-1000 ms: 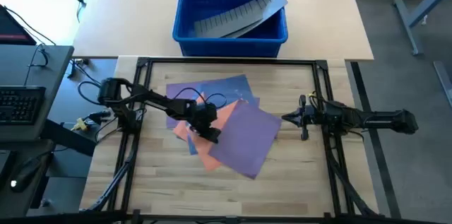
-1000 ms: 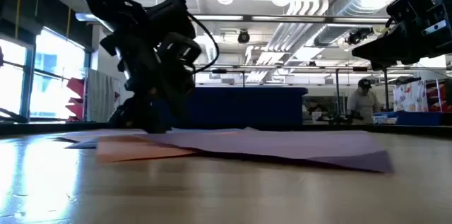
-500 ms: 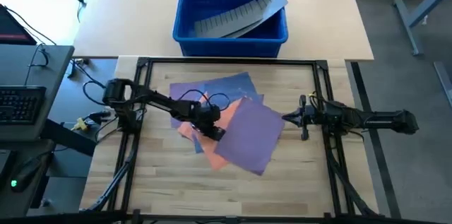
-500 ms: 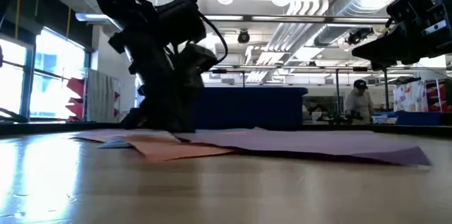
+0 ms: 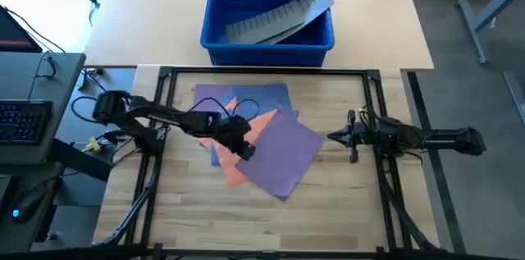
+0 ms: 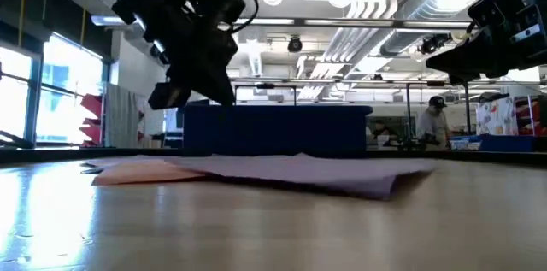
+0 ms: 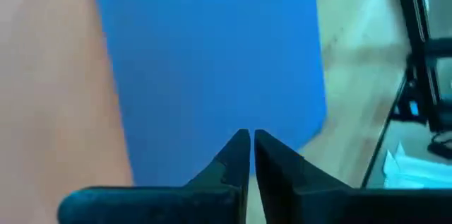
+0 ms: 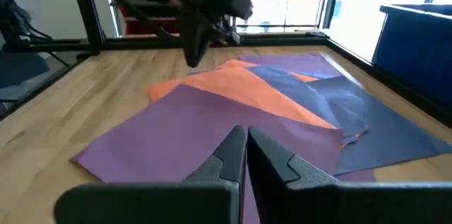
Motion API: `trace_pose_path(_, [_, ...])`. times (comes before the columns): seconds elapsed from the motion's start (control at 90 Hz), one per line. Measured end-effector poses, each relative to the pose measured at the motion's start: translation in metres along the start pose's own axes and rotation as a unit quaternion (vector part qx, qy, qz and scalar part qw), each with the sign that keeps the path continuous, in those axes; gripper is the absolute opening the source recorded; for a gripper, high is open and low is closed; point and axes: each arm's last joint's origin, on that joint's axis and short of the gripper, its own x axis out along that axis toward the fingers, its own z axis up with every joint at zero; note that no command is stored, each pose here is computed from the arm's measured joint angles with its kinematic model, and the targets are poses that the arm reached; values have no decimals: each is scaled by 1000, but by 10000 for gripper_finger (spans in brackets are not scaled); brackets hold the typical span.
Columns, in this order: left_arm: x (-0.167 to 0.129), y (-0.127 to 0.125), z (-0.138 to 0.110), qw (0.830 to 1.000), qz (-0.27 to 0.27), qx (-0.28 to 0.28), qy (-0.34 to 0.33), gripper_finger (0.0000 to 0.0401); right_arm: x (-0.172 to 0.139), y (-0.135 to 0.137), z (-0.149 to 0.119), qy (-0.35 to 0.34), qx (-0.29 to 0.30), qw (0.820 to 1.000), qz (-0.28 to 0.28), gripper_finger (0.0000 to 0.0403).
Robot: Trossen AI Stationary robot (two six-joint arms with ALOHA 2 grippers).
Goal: Organize paper
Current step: Move the purple paper to the bottom right of the table
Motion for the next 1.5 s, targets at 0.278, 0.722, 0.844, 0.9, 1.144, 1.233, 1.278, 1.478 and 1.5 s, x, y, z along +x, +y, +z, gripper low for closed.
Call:
trace_pose_path(0.278, [37, 25, -8, 996, 64, -15, 60, 0, 0, 0, 0, 0, 0, 1000, 0, 0])
trace_pose_path(0.722, [-33, 11, -7, 985, 175, -1, 2, 0, 0, 0, 0, 0, 0, 1000, 0, 0])
trace_pose_path(0.844, [-36, 10, -7, 987, 161, -7, 16, 7, 0, 0, 0, 0, 0, 1000, 0, 0])
trace_pose_path(0.9, [-34, 12, -5, 988, 153, -6, 27, 19, 0, 0, 0, 0, 0, 1000, 0, 0])
trace_pose_path(1.144, [-12, 20, 7, 991, 116, -23, 54, 124, 0, 0, 0, 0, 0, 1000, 0, 0])
trace_pose_path(1.233, [-5, 26, 11, 991, 116, -33, 63, 167, 0, 0, 0, 0, 0, 1000, 0, 0])
trace_pose_path(1.278, [-2, 29, 13, 990, 117, -37, 66, 186, 0, 0, 0, 0, 0, 1000, 0, 0])
trace_pose_path(1.478, [13, 40, 15, 987, 118, -47, 94, 235, 0, 0, 0, 0, 0, 1000, 0, 0])
trace_pose_path(1.5, [15, 40, 15, 988, 115, -47, 95, 236, 0, 0, 0, 0, 0, 1000, 0, 0])
